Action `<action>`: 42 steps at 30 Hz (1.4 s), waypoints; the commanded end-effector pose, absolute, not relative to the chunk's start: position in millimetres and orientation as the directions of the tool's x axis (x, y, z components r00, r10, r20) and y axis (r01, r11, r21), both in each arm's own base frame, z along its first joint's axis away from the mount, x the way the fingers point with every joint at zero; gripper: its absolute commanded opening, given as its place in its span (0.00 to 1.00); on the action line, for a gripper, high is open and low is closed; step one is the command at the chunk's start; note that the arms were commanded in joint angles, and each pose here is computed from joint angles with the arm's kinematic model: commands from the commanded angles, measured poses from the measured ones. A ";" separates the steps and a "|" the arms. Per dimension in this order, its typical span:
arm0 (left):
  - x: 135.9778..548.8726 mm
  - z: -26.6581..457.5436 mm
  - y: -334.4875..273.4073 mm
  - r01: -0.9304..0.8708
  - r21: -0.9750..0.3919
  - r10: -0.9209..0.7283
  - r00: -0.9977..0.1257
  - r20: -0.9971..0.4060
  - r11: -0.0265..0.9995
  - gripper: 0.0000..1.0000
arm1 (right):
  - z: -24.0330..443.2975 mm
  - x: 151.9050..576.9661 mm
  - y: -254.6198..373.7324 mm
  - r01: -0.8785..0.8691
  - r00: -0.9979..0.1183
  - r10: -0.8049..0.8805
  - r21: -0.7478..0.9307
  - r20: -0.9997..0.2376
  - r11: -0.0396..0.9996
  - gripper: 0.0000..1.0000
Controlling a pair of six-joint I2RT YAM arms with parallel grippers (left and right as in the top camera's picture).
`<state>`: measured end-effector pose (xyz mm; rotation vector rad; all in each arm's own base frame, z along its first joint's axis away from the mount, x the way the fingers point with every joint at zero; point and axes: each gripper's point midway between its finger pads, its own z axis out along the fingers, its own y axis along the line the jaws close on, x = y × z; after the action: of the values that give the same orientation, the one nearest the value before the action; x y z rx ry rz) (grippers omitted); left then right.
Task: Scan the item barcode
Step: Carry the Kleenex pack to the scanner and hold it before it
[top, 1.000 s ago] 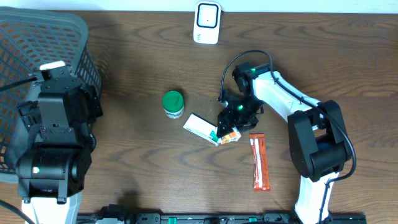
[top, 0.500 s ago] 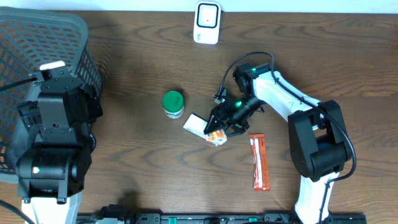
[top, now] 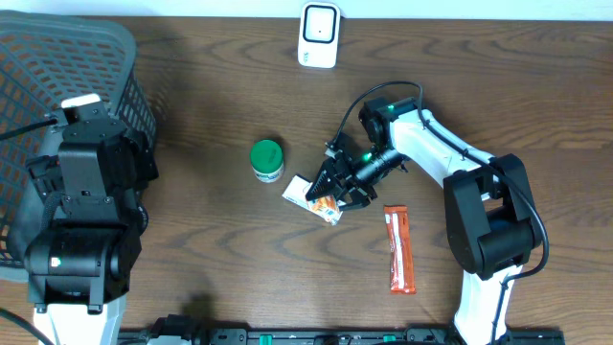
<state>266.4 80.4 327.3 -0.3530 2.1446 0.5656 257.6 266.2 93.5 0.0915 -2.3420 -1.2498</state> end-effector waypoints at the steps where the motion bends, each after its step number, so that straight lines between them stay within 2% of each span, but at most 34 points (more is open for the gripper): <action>1: 264.6 325.9 83.2 -0.453 0.270 -0.055 -0.584 -0.810 0.850 0.97 | 97.7 267.8 272.3 0.153 -0.894 -0.282 0.828 0.349 0.539 0.62; 5: 264.6 325.9 83.2 -0.453 0.270 -0.055 -0.584 -0.810 0.850 0.96 | 94.7 285.5 279.4 0.053 -0.928 -0.295 0.865 0.227 0.500 0.61; 10: 264.6 325.9 83.2 -0.453 0.270 -0.054 -0.585 -0.810 0.850 0.96 | 84.9 322.5 285.8 -0.130 -0.960 -0.280 0.862 0.015 0.491 0.60; 13: 264.6 325.9 83.2 -0.453 0.270 -0.054 -0.585 -0.810 0.850 0.96 | 84.2 350.4 287.8 -0.195 -0.969 -0.232 0.846 -0.087 0.496 0.56; 19: 264.6 325.9 83.2 -0.453 0.270 -0.054 -0.585 -0.810 0.850 0.96 | 96.7 405.8 283.5 -0.310 -0.950 -0.125 0.817 -0.286 0.486 0.56; 22: 264.6 325.9 83.2 -0.453 0.270 -0.055 -0.584 -0.810 0.850 0.96 | 103.5 434.9 275.5 -0.365 -0.919 -0.065 0.778 -0.389 0.511 0.56; 25: 264.6 325.9 83.2 -0.453 0.270 -0.055 -0.584 -0.810 0.850 0.96 | 105.2 473.0 257.8 -0.388 -0.865 0.015 0.687 -0.502 0.614 0.55; 32: 264.6 325.9 83.2 -0.453 0.270 -0.055 -0.584 -0.810 0.850 0.96 | 121.6 518.0 245.7 -0.436 -0.722 0.074 0.535 -0.688 0.724 0.56; 39: 264.6 325.9 83.2 -0.453 0.270 -0.054 -0.585 -0.810 0.850 0.96 | 143.7 555.8 230.8 -0.407 -0.543 0.095 0.361 -0.834 0.839 0.57; 42: 264.6 325.9 83.2 -0.453 0.270 -0.054 -0.585 -0.810 0.850 0.96 | 150.1 567.9 230.1 -0.418 -0.493 0.074 0.311 -0.867 0.853 0.59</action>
<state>266.4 80.4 327.3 -0.3530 2.1446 0.5656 548.4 236.7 152.1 0.4734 -3.8247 -1.3961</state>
